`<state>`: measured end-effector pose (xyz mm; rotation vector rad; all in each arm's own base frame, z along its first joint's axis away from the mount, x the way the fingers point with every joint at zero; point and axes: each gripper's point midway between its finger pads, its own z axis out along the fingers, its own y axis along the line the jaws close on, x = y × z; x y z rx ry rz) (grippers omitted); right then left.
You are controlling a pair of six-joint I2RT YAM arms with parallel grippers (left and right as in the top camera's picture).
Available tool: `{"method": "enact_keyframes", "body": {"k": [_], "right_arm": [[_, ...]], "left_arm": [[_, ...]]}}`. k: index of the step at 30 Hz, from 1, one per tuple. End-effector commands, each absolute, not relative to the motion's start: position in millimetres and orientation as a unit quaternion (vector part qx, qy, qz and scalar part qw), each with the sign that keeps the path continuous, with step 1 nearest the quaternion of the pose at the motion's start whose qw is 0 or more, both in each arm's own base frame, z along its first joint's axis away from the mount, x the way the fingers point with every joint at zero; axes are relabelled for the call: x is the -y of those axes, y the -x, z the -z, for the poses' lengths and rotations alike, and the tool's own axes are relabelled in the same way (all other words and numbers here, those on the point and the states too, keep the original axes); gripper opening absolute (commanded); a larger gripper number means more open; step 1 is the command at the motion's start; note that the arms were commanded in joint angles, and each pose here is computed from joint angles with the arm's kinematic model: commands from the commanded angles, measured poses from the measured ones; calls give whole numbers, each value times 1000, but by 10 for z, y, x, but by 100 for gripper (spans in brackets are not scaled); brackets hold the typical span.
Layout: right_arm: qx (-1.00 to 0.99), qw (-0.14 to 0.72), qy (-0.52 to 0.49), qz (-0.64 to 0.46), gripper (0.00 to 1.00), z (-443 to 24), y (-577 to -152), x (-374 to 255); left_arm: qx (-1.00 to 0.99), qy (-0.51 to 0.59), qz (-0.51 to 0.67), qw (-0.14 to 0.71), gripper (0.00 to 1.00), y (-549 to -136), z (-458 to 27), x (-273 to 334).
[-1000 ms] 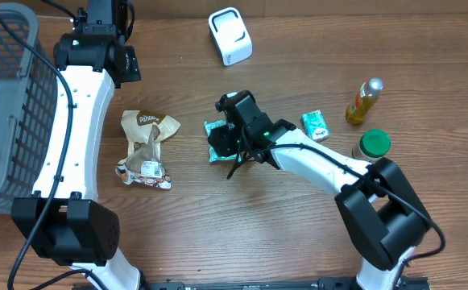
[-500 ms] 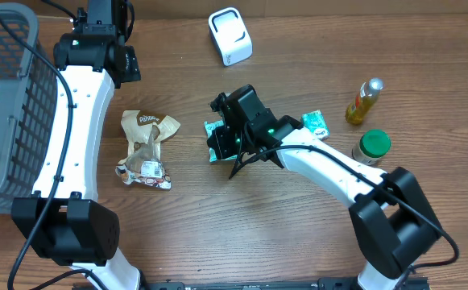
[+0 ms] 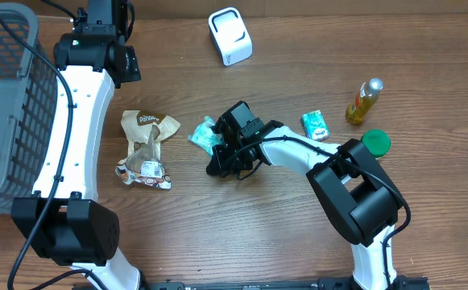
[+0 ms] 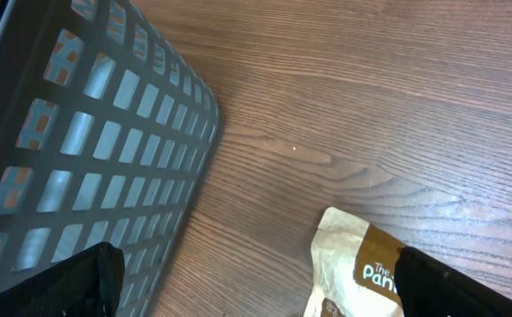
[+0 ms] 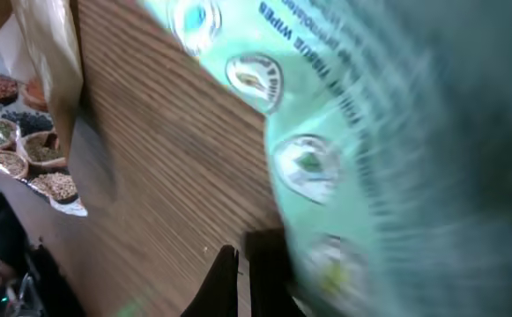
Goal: Scan the item barcode
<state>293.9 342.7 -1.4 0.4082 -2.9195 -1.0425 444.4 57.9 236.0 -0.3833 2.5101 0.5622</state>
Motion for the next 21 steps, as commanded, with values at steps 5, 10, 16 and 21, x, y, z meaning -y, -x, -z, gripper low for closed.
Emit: {"method": "enact_keyframes", "body": {"k": [5,10,16,21], "right_arm": [[895,-7,-159,418,4,-643,-3054,-3626],[893,-107,-159,407,4,-1052,-3393,-3549],[905,-195,-137,353,4,-1003,-3790,-3455],[908,-194,-132,347,4,-761,-3860,-3515]], "left_arm": [[-925,140,-211,284,100,-4441,-2503,-568],[-925,140,-211,284,100,-4442,-2505,-568],[-925,140,-211,284,100,-4441,-2503,-568],[-925,140,-211,284,100,-4442,-2505,-568]]}}
